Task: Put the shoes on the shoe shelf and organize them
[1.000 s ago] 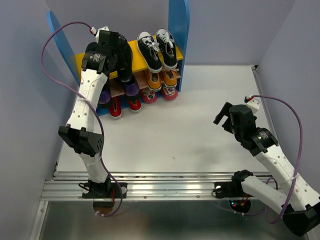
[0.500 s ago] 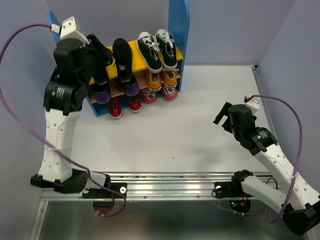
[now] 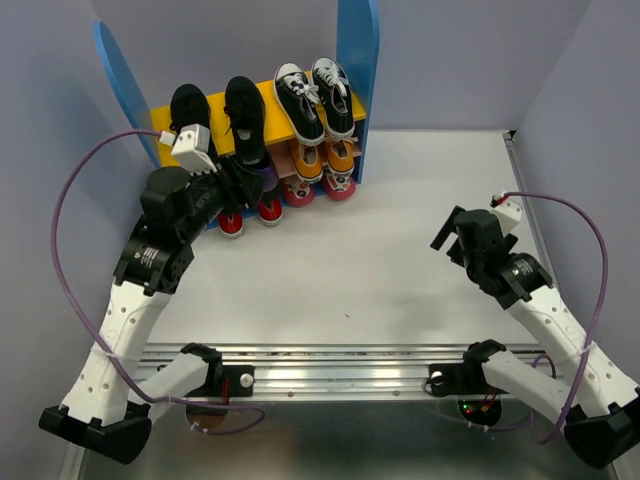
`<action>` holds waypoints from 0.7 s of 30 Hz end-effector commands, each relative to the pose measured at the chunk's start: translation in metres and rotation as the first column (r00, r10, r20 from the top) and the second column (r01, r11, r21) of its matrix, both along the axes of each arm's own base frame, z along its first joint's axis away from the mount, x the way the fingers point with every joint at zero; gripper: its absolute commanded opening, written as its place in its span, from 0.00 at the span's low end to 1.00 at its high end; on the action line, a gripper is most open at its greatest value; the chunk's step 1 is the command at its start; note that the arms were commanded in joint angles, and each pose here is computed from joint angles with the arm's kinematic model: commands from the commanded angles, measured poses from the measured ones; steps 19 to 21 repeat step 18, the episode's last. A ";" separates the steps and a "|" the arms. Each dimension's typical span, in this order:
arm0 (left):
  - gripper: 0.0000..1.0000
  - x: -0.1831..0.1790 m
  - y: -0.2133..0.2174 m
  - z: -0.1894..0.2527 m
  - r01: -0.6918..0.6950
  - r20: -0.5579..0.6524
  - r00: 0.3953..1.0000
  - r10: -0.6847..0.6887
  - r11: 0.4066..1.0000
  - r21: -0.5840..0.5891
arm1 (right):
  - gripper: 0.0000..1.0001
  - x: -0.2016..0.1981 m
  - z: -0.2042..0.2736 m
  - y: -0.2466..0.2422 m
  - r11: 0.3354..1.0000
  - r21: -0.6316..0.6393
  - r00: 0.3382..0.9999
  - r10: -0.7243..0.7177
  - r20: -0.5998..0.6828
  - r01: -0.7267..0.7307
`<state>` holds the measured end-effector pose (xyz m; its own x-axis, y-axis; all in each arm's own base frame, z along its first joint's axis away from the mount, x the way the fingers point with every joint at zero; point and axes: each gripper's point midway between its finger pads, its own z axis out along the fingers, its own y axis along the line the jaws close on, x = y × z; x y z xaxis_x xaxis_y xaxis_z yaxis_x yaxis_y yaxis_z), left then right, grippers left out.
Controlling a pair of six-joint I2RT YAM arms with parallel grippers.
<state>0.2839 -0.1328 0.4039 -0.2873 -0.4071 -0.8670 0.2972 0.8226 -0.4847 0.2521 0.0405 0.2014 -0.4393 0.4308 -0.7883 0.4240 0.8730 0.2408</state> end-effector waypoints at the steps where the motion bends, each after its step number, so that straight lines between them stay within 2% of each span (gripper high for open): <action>1: 0.63 -0.016 -0.022 -0.011 0.111 0.035 0.993 -0.110 0.994 -0.013 | 1.00 -0.003 0.010 -0.011 0.998 -0.005 0.998 -0.057 0.035 0.057; 7: 0.63 -0.023 -0.047 -0.079 0.168 -0.093 0.982 -0.167 0.986 0.004 | 1.00 -0.008 0.000 -0.014 0.997 -0.003 0.997 -0.079 0.022 0.079; 11: 0.64 -0.038 -0.083 -0.108 0.279 -0.141 0.950 -0.279 0.960 -0.017 | 1.00 -0.009 -0.002 -0.016 0.996 -0.007 0.996 -0.087 0.016 0.087; 18: 0.66 -0.040 -0.113 -0.132 0.328 -0.176 0.930 -0.323 0.945 -0.003 | 1.00 -0.012 -0.008 -0.017 0.996 -0.009 0.996 -0.093 -0.003 0.093; 21: 0.66 -0.040 -0.113 -0.132 0.328 -0.176 0.930 -0.323 0.945 -0.003 | 1.00 -0.012 -0.008 -0.017 0.996 -0.009 0.996 -0.093 -0.003 0.093</action>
